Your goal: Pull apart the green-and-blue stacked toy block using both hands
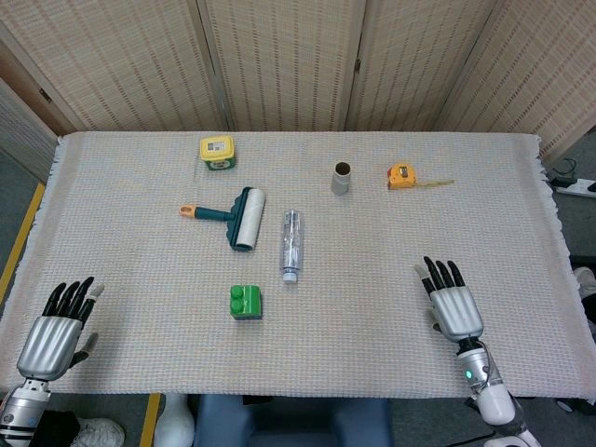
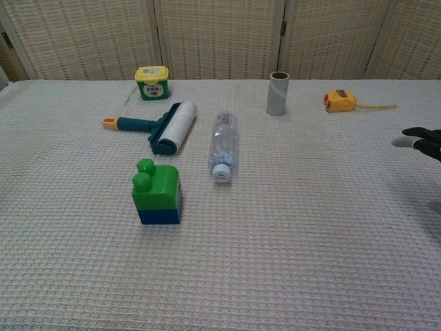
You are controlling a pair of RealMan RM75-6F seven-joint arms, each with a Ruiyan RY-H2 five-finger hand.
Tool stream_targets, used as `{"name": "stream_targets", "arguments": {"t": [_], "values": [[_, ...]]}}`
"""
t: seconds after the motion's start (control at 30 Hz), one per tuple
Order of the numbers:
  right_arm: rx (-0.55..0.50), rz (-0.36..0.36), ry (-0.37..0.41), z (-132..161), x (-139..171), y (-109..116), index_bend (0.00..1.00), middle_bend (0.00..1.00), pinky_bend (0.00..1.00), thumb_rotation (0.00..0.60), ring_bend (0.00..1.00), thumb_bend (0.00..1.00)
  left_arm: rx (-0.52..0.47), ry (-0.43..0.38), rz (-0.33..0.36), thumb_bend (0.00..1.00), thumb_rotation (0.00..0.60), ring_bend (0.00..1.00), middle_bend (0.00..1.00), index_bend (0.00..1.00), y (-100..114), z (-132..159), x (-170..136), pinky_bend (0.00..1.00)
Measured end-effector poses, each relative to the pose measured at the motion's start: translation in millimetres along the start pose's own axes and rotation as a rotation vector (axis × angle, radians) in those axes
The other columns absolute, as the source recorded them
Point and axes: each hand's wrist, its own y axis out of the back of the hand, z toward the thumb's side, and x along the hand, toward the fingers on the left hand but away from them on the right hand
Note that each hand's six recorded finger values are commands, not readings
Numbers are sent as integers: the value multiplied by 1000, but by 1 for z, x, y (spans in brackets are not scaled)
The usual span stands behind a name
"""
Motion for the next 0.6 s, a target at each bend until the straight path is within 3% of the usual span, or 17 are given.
{"name": "stream_targets", "arguments": {"t": [0.33, 0.6], "values": [[-3, -1, -4, -6, 2, -1, 0, 0, 0, 600, 0, 391, -9, -15, -10, 430, 600, 0, 0, 0, -3, 7, 4, 0], [-27, -53, -11, -10, 10, 11, 0, 0, 0, 600, 0, 391, -22, -112, -42, 423, 600, 0, 3, 0, -10, 29, 13, 0]]}}
